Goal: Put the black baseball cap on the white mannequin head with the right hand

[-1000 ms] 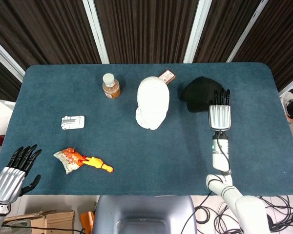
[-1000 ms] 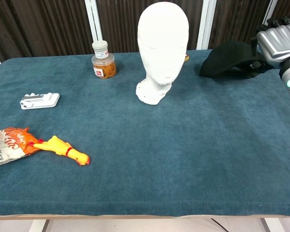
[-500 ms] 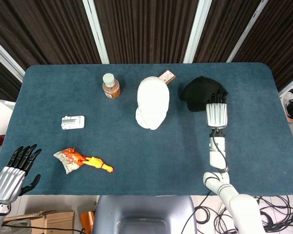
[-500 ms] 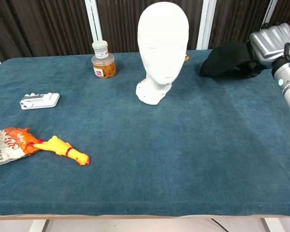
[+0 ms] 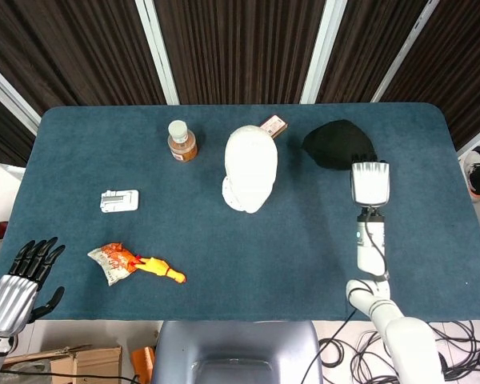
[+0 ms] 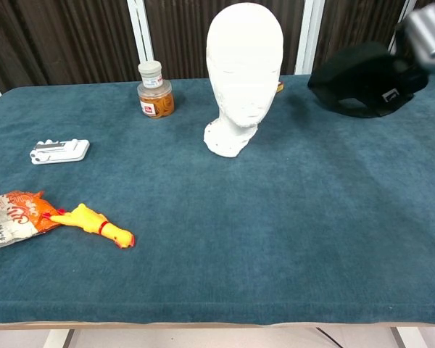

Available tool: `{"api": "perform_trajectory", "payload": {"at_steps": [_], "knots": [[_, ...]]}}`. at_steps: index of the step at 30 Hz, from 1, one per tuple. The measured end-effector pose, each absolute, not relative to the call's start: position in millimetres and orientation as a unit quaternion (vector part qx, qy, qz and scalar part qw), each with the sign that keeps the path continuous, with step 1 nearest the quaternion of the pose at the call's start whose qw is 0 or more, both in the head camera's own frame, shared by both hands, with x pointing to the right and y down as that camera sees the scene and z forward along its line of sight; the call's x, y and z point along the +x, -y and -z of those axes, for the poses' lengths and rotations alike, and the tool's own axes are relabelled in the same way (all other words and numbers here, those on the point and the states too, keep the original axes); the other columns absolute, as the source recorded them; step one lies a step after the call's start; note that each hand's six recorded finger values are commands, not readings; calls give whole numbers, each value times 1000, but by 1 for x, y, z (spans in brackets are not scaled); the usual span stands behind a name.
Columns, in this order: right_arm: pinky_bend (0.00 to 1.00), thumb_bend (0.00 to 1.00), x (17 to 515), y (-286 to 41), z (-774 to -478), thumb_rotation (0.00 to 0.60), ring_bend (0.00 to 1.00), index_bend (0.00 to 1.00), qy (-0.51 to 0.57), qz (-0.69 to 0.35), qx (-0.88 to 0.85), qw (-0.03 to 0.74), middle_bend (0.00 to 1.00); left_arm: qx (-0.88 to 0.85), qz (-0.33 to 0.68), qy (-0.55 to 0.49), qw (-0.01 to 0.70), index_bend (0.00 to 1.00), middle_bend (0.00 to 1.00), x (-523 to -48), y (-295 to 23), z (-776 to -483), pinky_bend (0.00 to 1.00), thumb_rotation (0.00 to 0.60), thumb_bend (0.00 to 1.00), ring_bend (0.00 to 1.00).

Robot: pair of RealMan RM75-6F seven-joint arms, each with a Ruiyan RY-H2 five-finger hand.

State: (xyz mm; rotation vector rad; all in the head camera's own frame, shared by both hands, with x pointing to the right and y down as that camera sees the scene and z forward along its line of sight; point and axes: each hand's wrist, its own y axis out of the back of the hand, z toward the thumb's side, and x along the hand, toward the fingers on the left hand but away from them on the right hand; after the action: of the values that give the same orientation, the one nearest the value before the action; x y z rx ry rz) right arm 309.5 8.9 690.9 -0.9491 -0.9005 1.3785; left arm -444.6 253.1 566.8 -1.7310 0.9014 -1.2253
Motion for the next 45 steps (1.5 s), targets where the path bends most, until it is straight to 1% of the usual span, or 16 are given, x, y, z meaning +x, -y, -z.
{"api": "perform_trajectory", "payload": {"at_steps": [6,12,17,21,26,30,33,37,45], "knots": [[860,380,330,1,-650,600,635,950,428,-547,-374,615,648,-690,484,-355,406,0,0,-442,-254,-568,0,600,411,0],[863,381,334,13,-606,600,636,951,449,-500,-328,664,649,-692,483,-351,405,0,0,-441,-255,-570,0,600,413,0],[863,380,312,21,-578,600,637,951,455,-449,-304,706,649,-693,484,-350,404,0,0,-440,-254,-571,0,600,412,0],[864,380,272,20,-560,600,637,951,453,-395,-296,742,649,-695,484,-347,403,0,0,-439,-253,-573,0,600,411,0],[864,380,219,9,-550,600,640,953,423,-343,-293,786,651,-695,483,-348,402,0,0,-440,-253,-572,0,600,411,0],[864,380,178,-9,-548,600,643,958,387,-305,-290,821,654,-694,480,-352,404,0,0,-441,-254,-569,0,600,411,0],[864,380,156,-24,-550,600,644,959,365,-278,-298,837,655,-693,478,-355,406,0,0,-442,-254,-566,0,600,410,0],[864,380,143,-38,-555,600,646,961,348,-258,-306,847,657,-692,476,-359,407,0,0,-444,-255,-562,0,600,410,0],[865,380,144,-62,-569,600,649,964,335,-250,-327,847,660,-694,472,-358,408,0,0,-442,-255,-562,0,600,410,0]]}}
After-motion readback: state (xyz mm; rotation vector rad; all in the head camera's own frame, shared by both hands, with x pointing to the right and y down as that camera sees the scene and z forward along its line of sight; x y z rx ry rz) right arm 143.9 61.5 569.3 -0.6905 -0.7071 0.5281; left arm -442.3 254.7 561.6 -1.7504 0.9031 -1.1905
